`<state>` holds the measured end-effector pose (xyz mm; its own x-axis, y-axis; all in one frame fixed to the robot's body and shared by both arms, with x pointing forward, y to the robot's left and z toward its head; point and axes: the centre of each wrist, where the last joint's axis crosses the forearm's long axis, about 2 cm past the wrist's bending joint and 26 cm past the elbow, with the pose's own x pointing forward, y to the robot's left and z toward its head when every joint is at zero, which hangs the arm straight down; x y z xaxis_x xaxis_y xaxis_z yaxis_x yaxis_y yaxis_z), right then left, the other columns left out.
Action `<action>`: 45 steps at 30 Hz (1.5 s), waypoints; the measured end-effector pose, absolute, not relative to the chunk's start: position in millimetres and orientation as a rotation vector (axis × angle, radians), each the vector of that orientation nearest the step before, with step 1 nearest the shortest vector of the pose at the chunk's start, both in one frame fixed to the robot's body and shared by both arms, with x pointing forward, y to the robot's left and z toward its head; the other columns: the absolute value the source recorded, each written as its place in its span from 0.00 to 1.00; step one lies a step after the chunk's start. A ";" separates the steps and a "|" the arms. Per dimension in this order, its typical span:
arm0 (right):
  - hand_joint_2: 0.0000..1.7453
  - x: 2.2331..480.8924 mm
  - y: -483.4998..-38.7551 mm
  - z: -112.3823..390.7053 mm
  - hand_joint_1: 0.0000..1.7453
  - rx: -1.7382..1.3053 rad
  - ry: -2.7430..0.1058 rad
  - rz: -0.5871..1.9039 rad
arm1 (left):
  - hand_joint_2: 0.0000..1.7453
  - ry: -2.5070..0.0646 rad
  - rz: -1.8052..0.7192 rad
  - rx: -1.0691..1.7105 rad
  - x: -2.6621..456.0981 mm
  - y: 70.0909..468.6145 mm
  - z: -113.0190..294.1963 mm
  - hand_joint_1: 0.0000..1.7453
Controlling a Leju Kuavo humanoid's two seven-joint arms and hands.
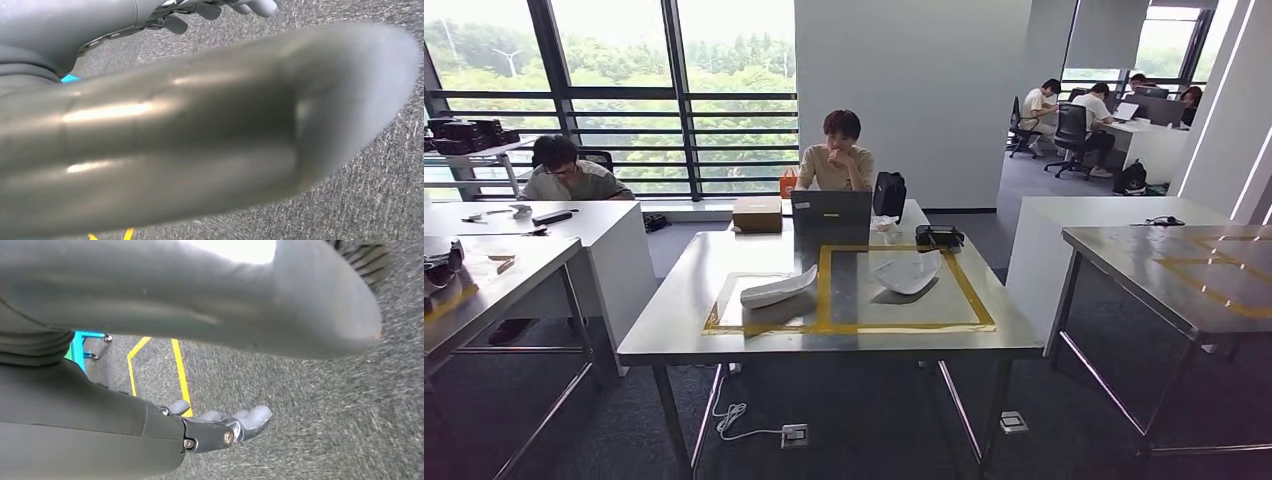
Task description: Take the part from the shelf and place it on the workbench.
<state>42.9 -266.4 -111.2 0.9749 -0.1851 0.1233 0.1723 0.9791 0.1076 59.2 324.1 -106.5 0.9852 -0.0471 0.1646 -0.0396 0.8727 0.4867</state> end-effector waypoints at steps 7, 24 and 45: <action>0.00 43.5 -269.7 -111.3 0.00 0.083 -0.103 -0.189 | 0.00 -0.146 -0.022 0.503 65.3 321.0 -105.8 0.00; 0.00 44.5 -270.0 -111.2 0.00 0.074 -0.087 -0.190 | 0.00 -0.141 -0.031 0.490 65.8 316.8 -106.0 0.00; 1.00 47.9 -268.6 -110.7 0.00 0.070 -0.086 -0.182 | 0.00 -0.145 -0.043 0.476 67.2 313.6 -106.0 0.00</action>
